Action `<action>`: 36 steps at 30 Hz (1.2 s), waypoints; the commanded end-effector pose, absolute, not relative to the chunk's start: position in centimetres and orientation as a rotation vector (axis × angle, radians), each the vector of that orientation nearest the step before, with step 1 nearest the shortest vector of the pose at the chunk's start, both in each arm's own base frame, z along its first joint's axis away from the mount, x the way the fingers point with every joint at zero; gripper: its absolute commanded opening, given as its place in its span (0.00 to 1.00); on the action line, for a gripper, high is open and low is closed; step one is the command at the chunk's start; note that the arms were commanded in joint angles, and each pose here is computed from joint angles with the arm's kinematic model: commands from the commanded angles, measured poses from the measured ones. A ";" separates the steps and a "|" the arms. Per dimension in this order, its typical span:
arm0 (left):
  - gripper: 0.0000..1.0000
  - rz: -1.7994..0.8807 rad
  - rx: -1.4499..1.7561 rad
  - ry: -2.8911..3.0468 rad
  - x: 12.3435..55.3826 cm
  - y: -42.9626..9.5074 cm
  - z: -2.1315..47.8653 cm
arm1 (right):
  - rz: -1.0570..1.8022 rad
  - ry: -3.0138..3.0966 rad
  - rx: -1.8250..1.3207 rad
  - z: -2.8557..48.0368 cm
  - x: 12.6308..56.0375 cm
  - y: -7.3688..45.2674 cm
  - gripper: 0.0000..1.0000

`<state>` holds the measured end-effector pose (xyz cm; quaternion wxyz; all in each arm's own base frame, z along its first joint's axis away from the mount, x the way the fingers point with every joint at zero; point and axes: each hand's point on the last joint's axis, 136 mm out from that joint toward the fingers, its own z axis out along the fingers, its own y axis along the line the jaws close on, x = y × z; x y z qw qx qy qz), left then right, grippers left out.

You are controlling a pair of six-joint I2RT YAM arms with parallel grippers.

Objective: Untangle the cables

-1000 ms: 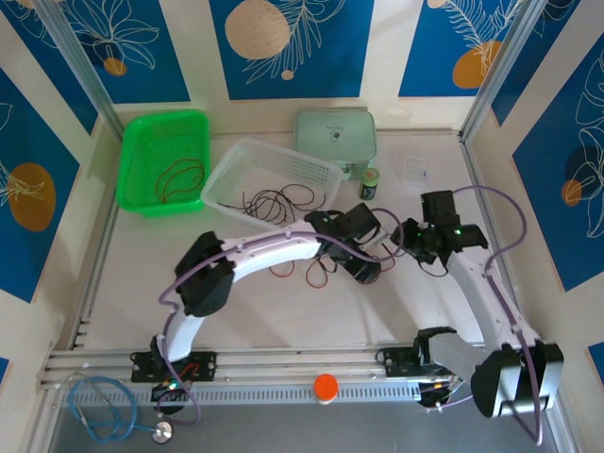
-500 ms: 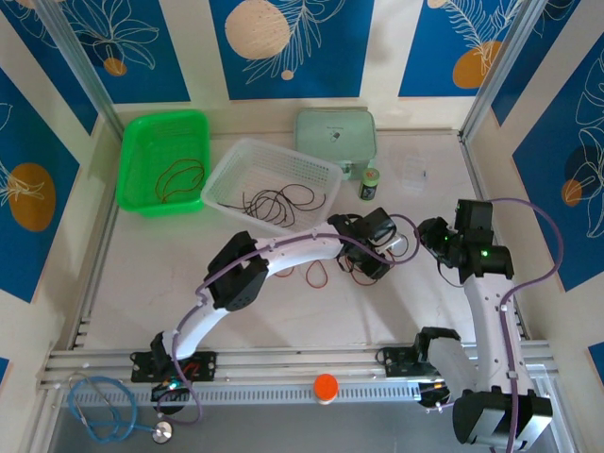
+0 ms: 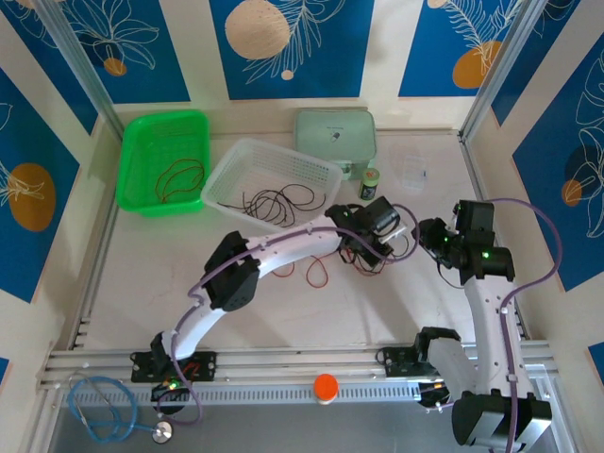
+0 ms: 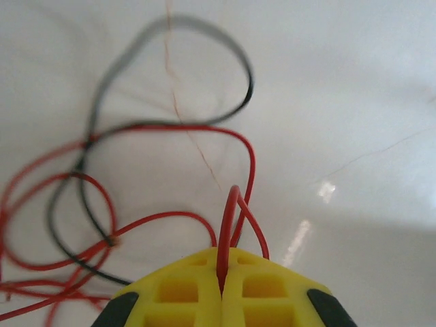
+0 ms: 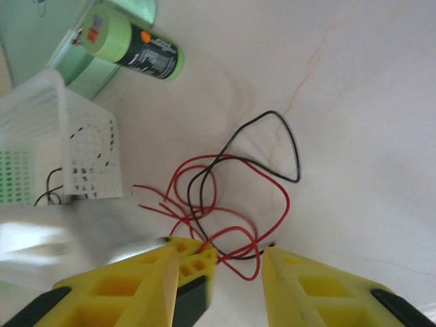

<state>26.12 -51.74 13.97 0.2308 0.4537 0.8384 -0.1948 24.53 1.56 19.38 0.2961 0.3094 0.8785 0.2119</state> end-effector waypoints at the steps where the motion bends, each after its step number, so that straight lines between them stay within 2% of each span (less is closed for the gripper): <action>1: 0.00 -0.601 1.139 2.029 26.3 -49.7 29.8 | 0.734 2.351 0.693 19.2 24.1 4.1 0.40; 5: 0.00 -0.558 1.080 1.945 26.5 -47.4 35.1 | 0.849 2.283 0.509 20.4 23.9 6.4 0.44; 9: 0.00 -0.528 1.035 1.895 26.6 -45.8 38.0 | 0.943 2.178 0.235 22.4 23.5 10.0 0.54; 15: 0.00 -0.573 0.999 1.839 26.1 -45.2 40.9 | 0.856 2.118 0.000 22.8 24.1 13.5 0.61; 28: 0.00 -0.661 0.909 1.678 24.5 -42.4 48.8 | 0.521 2.073 0.210 19.4 30.1 10.3 0.59; 33: 0.00 -0.673 0.897 1.655 24.0 -41.6 49.9 | 0.529 2.067 0.218 18.8 31.8 10.0 0.53; 36: 0.00 -0.683 0.893 1.641 23.8 -41.3 50.5 | 0.558 2.086 0.207 18.4 33.1 10.6 0.46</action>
